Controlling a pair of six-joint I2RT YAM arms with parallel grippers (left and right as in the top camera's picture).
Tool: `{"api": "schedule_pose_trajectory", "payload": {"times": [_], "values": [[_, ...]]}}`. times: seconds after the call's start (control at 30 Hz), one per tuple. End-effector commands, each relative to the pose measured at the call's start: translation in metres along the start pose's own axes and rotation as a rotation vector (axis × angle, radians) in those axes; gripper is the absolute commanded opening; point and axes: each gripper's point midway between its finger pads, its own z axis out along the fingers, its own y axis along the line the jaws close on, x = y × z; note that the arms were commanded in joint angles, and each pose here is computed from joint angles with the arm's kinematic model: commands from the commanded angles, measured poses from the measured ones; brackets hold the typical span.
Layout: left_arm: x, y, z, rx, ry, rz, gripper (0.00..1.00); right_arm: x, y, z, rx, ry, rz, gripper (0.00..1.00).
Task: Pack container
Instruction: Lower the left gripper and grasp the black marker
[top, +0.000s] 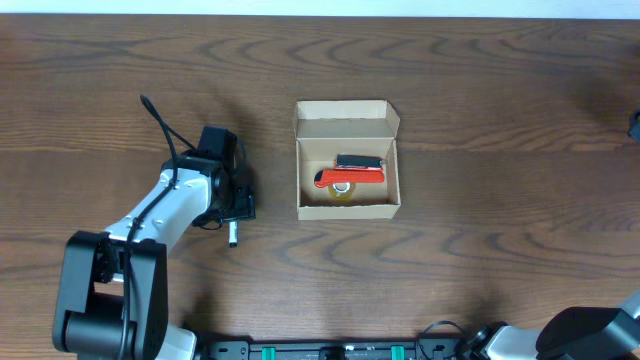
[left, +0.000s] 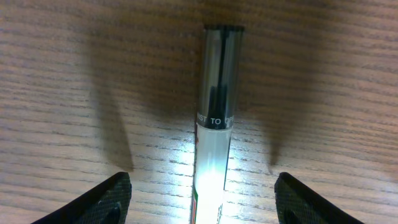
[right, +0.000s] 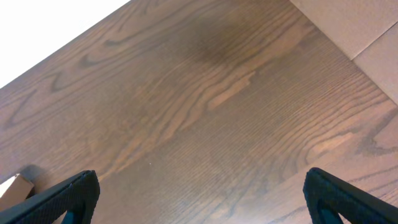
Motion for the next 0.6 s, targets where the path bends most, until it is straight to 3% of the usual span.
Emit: {"api": "schedule_pose_trajectory", "payload": {"times": [0.0, 0.57], "values": [[0.002, 0.001, 0.004, -0.004, 0.02, -0.019, 0.72, -0.001, 0.005, -0.001, -0.014, -0.001, -0.02, 0.99], [0.006, 0.006, 0.014, -0.03, 0.053, -0.027, 0.69, -0.001, 0.005, -0.001, -0.014, 0.0, -0.02, 0.99]]}}
